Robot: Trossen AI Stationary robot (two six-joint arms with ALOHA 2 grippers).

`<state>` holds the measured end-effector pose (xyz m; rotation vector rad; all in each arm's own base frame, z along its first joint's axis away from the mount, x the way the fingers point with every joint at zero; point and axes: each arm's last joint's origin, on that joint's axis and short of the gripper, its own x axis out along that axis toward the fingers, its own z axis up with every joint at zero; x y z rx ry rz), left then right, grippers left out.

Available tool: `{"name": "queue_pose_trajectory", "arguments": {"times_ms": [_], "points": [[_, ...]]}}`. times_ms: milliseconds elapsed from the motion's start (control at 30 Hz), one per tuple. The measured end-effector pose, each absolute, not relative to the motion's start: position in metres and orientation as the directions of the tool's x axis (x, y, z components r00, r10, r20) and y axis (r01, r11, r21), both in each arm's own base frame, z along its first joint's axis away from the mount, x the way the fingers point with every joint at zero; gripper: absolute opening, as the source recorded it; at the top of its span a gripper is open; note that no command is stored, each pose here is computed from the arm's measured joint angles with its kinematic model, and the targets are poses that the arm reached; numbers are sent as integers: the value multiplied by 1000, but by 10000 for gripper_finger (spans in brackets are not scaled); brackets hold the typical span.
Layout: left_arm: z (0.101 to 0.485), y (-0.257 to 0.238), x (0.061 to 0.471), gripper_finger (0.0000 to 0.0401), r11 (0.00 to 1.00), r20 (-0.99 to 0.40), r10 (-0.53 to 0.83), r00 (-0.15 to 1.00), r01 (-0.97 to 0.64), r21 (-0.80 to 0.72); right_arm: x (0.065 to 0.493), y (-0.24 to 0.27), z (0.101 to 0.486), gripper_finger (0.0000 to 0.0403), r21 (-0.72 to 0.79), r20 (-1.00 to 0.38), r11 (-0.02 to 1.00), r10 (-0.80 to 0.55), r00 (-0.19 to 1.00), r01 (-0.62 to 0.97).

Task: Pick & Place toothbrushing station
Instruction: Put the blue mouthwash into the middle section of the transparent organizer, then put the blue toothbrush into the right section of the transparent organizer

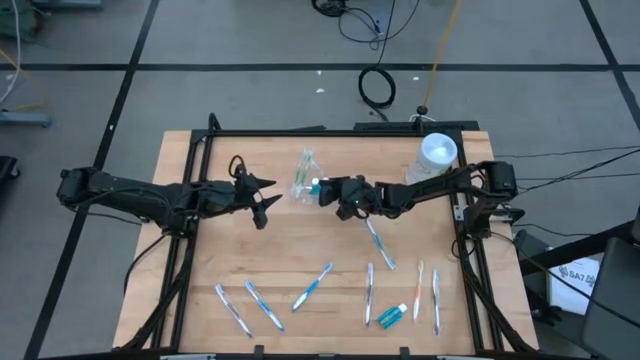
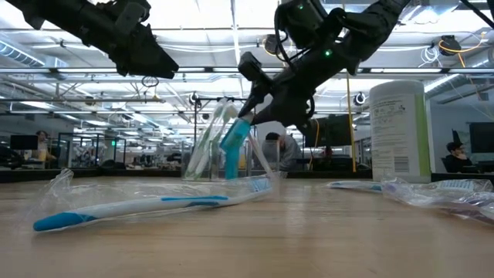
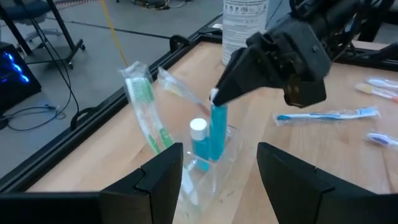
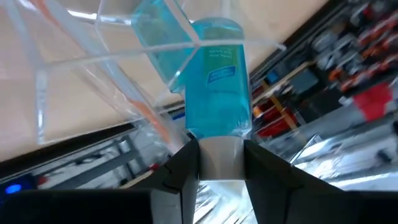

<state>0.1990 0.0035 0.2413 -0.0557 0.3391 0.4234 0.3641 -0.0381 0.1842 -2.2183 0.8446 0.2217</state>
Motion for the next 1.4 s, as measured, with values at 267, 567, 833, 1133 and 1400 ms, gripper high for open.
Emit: {"name": "queue_pose_trajectory", "arguments": {"times_ms": [267, 567, 833, 1133, 1400], "points": [[241, 4, 199, 214, 911, -333, 394, 857, -412, 16, 364, -32, 180, 120, -581, -429, -513, -466, 774, -632], [241, 4, 199, 214, 911, -333, 394, 857, -412, 16, 365, -27, 181, 141, -695, -441, -452, -347, 828, -560], [241, 4, 199, 214, 911, -333, 394, 857, -412, 16, 367, -27, 185, 155, -795, -403, -324, -349, 846, -513], [240, 4, 198, 214, 911, -350, 394, 850, -412, 24, 368, -1, 199, 145, -944, -330, 119, -292, 898, -309], [240, 4, 198, 214, 910, -347, 394, 851, -415, 14, 356, 46, 214, 150, -806, -329, 576, -245, 912, -135]]}}
